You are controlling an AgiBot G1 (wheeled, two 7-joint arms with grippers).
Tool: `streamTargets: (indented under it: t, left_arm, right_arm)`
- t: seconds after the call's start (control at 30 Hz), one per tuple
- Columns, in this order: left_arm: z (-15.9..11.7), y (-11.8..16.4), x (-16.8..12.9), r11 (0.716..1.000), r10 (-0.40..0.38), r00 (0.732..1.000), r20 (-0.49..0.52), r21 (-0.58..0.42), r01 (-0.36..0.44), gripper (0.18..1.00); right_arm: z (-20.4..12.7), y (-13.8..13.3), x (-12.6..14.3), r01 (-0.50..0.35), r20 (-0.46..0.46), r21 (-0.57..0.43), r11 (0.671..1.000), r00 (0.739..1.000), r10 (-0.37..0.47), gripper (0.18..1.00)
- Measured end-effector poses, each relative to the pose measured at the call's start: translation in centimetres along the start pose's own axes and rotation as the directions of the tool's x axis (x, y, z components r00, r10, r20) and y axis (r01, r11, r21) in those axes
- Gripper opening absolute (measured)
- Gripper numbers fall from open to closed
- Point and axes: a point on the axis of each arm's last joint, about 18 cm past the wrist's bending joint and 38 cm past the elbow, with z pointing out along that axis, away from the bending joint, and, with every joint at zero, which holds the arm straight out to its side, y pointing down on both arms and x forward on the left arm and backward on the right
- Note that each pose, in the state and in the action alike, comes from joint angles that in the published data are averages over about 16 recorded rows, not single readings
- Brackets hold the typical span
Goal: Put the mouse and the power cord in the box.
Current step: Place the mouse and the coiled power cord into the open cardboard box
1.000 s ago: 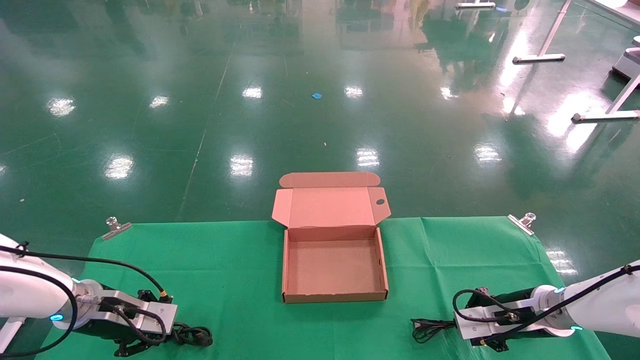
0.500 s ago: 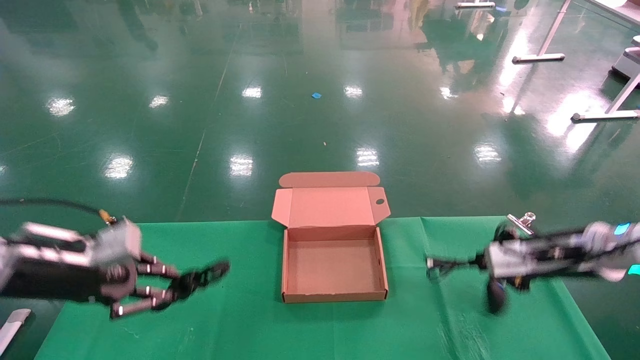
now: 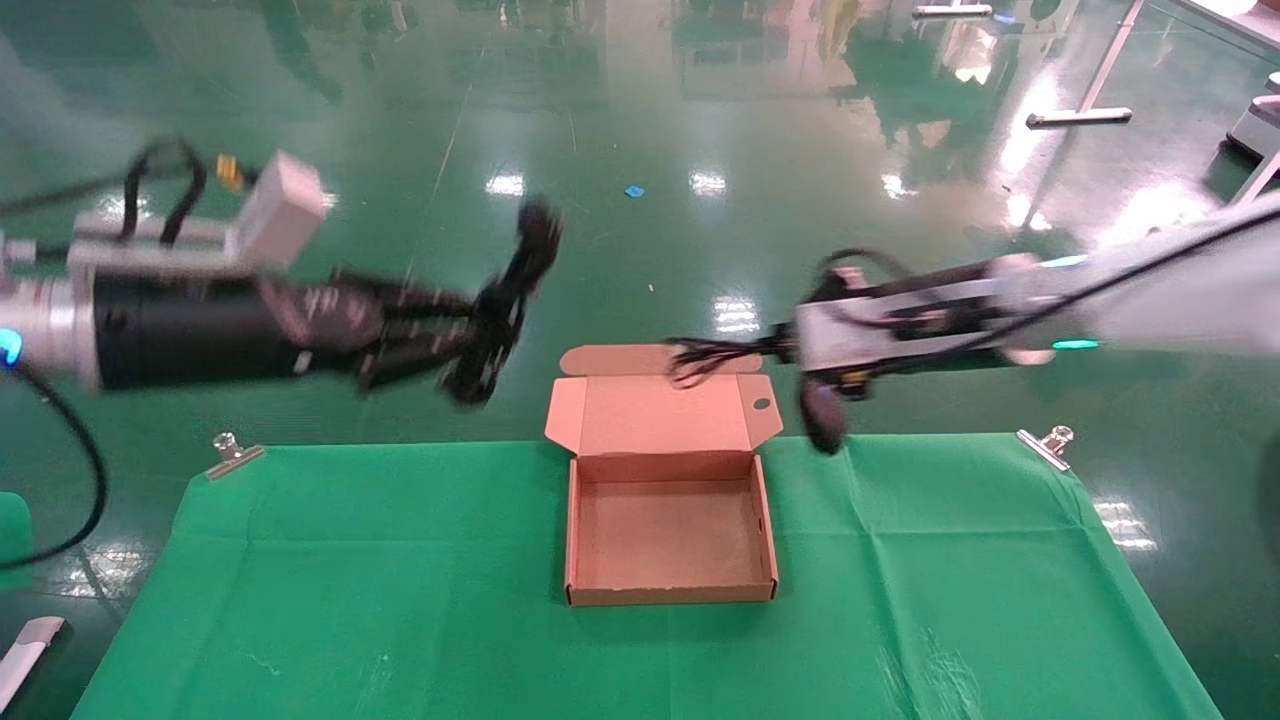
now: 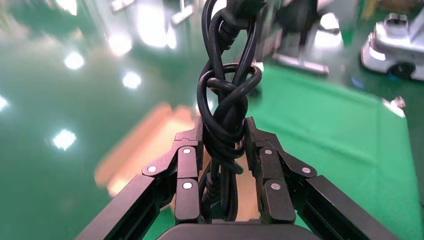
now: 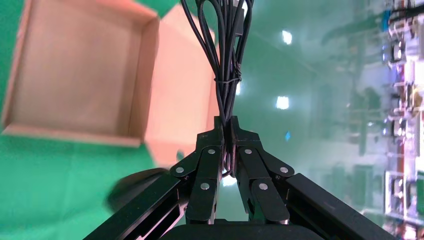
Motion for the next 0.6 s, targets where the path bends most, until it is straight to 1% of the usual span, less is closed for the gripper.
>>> streamTargets:
  t: [0.13, 0.27, 0.43, 0.6]
  left_arm:
    - [0.3, -2.3, -0.5, 0.998, 0.015, 1.000, 0.017, 0.057, -0.016, 0.348]
    - [-0.2, -3.2, -0.8, 0.996, 0.029, 0.999, 0.032, 0.084, -0.032, 0.348]
    - [-1.2, -2.9, -0.9, 0.996, 0.032, 0.999, 0.036, 0.088, -0.035, 0.348]
    - [-1.9, -1.8, -0.5, 0.997, 0.022, 0.999, 0.024, 0.078, -0.024, 0.348]
  right_arm:
    - [3.5, -2.5, -0.7, 0.003, 0.007, 0.030, 1.000, 1.000, -0.003, 0.200]
    - [6.5, -4.4, -2.5, -0.017, 0.030, 0.056, 0.998, 0.999, 0.015, 0.200]
    - [9.1, -5.6, -5.3, -0.080, 0.064, 0.076, 0.994, 0.995, 0.075, 0.200]
    - [10.4, -5.4, -7.9, -0.158, 0.092, 0.064, 0.985, 0.984, 0.152, 0.200]
